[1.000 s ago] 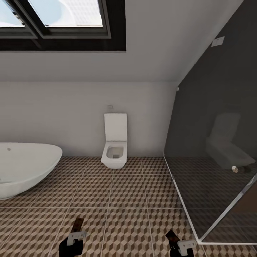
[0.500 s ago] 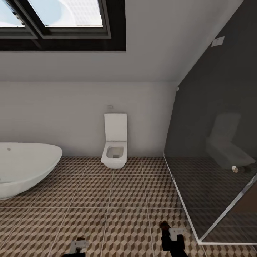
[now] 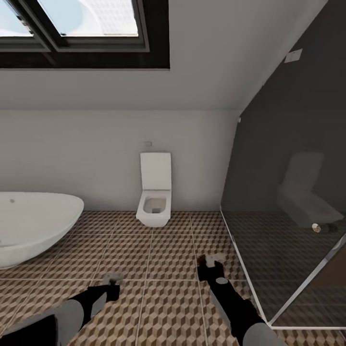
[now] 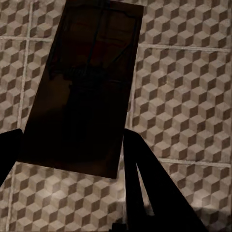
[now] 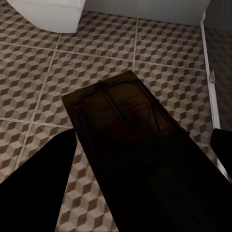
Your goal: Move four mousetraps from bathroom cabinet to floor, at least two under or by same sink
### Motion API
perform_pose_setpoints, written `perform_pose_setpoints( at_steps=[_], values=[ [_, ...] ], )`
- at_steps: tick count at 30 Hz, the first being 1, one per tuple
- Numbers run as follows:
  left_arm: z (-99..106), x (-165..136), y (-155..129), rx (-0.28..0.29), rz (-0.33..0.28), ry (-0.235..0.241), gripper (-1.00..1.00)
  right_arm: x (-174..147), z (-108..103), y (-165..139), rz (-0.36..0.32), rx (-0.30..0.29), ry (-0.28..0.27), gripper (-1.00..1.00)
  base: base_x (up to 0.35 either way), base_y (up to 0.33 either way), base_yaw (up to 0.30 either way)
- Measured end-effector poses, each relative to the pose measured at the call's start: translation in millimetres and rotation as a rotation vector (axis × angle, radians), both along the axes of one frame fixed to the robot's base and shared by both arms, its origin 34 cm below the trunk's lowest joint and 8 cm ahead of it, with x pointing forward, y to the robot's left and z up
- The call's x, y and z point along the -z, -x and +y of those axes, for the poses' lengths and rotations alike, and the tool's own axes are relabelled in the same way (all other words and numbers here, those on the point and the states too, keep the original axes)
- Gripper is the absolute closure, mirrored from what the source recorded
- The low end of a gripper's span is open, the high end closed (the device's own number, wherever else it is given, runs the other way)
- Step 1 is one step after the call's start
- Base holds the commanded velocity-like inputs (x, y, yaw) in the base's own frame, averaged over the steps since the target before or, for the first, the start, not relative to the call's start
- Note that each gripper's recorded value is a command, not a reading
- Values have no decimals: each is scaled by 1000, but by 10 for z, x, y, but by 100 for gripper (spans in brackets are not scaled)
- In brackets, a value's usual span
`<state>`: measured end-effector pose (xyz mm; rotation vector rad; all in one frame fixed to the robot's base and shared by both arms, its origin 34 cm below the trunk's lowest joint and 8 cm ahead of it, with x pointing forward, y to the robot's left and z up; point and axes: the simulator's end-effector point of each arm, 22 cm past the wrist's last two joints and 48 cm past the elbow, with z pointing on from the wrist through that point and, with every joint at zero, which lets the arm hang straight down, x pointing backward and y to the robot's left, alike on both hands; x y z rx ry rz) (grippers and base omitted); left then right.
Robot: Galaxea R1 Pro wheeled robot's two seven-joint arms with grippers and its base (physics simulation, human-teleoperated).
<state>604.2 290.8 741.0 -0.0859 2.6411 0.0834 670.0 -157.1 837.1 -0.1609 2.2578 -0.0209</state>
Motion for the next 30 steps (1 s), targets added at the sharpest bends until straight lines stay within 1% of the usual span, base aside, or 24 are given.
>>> perform_pose_setpoints(
  at_steps=[1,2,4,10,17,19,30],
  values=[
    [15,-42,-63,-3,-9,-5,100,-34,-4,-68,0,-1,4,100,0,0,0],
    [-10,-86,-130,-3,-20,-8,100,-85,-8,-150,-4,-2,7,100,0,0,0],
    [-86,-121,-189,3,-33,0,100,-120,-11,-201,-9,-2,9,100,0,0,0],
    [-529,-217,-323,64,-62,65,100,-200,-6,-277,-27,-6,11,100,0,0,0],
    [-548,-223,-328,70,-62,67,100,-209,5,-283,-29,-7,10,100,4,0,0],
    [-550,-226,-327,71,-63,67,100,-215,7,-283,-30,-7,10,100,163,0,0],
    [-554,-228,-326,71,-63,68,100,-216,6,-281,-30,-7,10,100,313,0,0]
  ],
)
